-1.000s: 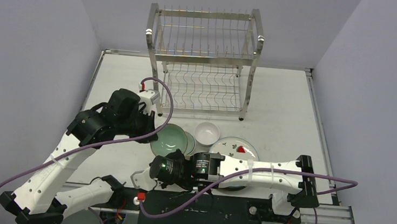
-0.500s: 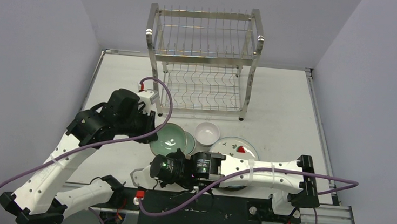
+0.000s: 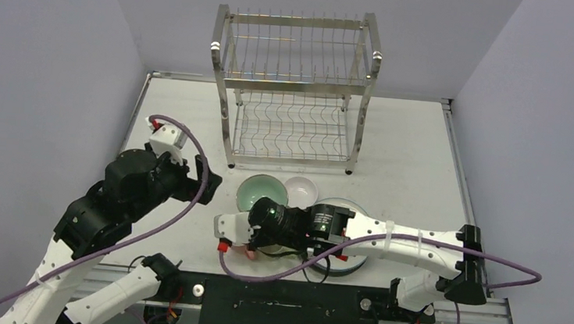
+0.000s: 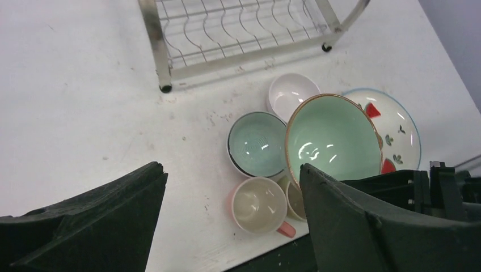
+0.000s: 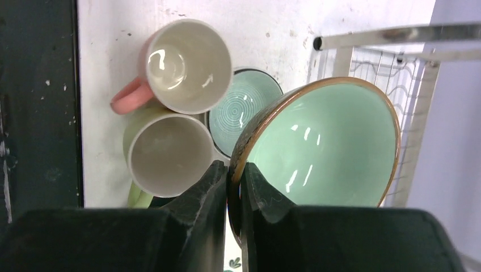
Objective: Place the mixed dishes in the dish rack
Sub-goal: Insert the bowl into the dish rack.
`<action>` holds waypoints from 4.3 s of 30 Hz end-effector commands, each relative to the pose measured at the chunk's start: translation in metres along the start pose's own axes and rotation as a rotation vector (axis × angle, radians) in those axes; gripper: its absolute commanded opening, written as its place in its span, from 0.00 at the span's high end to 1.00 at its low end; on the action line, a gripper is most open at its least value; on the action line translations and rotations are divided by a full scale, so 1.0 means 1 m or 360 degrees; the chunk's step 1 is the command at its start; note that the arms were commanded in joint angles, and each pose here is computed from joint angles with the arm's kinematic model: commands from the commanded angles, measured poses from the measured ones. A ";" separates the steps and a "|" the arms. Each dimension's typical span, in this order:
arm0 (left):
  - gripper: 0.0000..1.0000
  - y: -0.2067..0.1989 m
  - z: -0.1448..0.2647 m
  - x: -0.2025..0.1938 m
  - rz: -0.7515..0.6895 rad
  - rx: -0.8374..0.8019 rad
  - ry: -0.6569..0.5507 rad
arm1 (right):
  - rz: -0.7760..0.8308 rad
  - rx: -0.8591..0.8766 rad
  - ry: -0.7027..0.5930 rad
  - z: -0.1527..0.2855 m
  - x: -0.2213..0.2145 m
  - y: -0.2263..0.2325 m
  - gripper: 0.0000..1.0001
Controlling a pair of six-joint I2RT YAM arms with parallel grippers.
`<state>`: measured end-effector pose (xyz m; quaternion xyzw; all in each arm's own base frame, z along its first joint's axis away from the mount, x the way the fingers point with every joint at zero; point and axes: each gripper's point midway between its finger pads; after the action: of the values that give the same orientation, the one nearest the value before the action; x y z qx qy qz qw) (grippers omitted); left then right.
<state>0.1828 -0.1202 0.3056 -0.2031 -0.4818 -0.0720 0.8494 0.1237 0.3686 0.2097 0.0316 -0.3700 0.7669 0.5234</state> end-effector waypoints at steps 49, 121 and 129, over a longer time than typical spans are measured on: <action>0.05 0.080 0.032 0.046 0.0010 0.0499 -0.0988 | -0.2729 -0.0794 -0.2186 -0.077 -0.066 -0.320 1.00; 0.05 0.078 0.023 0.044 -0.0051 0.0489 -0.0946 | -0.2813 -0.0429 -0.2103 -0.199 -0.131 -0.389 1.00; 0.05 0.078 0.022 0.043 -0.0055 0.0490 -0.0941 | -0.2838 -0.0508 -0.2067 -0.198 -0.140 -0.385 0.96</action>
<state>0.2096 -0.0352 0.3206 -0.0702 -0.7028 0.0469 0.7064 0.5689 0.4597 0.1594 0.5986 -0.4704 -0.1001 0.6406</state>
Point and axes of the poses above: each gripper's point midway between its finger pads, its own z axis back along the fingers, its own y axis along the line the jaws close on, x = y × z, and after that the axes turned 2 degrees about z, right-handed
